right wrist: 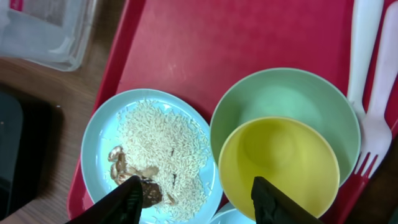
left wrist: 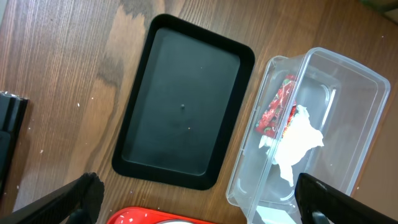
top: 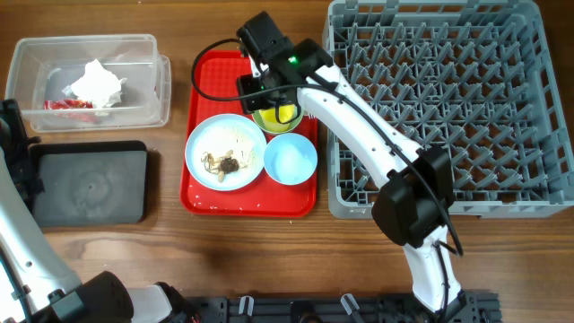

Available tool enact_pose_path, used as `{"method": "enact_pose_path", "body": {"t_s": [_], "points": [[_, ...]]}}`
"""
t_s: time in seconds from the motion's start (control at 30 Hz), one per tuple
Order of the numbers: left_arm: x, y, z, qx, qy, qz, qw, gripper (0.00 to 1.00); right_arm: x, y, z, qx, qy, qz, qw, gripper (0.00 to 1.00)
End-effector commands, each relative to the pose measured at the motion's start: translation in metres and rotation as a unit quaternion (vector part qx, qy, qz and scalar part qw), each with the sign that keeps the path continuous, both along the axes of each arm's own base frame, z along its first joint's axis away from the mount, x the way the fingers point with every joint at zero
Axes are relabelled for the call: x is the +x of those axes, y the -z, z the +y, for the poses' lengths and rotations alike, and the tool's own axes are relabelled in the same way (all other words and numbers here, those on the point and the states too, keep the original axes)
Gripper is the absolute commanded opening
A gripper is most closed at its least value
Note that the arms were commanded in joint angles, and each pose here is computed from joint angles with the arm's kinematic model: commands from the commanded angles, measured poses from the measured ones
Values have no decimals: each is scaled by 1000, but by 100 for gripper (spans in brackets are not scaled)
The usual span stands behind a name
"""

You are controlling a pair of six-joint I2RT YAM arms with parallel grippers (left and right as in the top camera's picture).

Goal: Sort waste into correct bins and load items into the dishwasher rack
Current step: 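Lower the right gripper into the yellow cup and grip its rim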

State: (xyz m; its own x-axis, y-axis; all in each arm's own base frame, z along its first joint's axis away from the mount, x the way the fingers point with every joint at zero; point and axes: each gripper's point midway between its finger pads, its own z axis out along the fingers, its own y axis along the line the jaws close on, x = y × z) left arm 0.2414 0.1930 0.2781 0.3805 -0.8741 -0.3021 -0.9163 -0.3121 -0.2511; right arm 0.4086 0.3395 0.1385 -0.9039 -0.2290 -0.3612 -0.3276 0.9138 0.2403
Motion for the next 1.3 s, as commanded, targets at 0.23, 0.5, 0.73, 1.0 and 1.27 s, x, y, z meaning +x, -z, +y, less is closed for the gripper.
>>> {"method": "enact_pose_path", "body": {"t_s": [0.23, 0.5, 0.73, 1.0, 1.27], "points": [[-1, 2, 2, -1, -11, 1, 1000, 100, -4, 40, 7, -31, 23, 23, 999, 49], [-1, 2, 2, -1, -11, 1, 1000, 100, 5, 52, -8, -76, 45, 4, 996, 49], [-1, 2, 2, -1, -11, 1, 1000, 100, -1, 62, -2, -71, 56, 14, 996, 47], [-1, 2, 2, -1, -11, 1, 1000, 100, -6, 66, 4, -78, 45, 13, 996, 40], [-1, 2, 2, -1, -11, 1, 1000, 100, -4, 68, -2, -96, 51, 3, 994, 32]]}}
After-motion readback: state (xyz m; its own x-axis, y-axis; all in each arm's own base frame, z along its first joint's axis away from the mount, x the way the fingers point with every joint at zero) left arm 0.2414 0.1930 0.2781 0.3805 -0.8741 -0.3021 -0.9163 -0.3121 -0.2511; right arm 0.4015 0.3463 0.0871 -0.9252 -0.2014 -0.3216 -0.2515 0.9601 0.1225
